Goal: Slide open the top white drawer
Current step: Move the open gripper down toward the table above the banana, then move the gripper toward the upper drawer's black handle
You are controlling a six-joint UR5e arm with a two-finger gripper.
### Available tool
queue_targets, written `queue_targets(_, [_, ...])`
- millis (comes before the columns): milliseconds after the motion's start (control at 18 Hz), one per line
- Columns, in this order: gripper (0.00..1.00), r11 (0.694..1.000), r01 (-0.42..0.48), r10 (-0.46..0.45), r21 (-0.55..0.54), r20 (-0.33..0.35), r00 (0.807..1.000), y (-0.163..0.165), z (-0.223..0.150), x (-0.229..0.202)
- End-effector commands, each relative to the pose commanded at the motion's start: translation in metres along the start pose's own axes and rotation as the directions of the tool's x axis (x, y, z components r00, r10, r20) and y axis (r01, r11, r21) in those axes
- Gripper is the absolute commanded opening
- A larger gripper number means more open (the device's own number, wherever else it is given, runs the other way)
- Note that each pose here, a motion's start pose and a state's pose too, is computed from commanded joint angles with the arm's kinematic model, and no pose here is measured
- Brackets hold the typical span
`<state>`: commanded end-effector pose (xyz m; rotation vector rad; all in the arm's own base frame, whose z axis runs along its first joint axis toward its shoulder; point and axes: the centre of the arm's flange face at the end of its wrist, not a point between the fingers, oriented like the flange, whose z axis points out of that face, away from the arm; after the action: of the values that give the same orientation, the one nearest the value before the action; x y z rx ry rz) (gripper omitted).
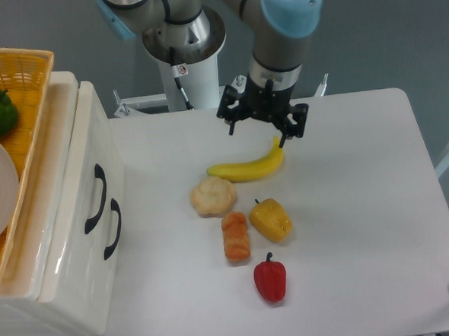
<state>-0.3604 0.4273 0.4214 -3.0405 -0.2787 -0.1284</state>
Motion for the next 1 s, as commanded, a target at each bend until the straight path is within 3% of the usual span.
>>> queue_targets(222, [1.0,0.992,0.129,-0.129,-0.003,-0.004,0.992,-0.031,0.006,0.009])
queue_targets(667, [1.0,0.979,0.202,-0.201,0.011,-0.023,0.979,-0.073,0.028,0.048])
queue_targets(1000, [1.0,0.982,0.184,-0.181,0.032,-0.083,0.98,-0.083,0.032,0.066])
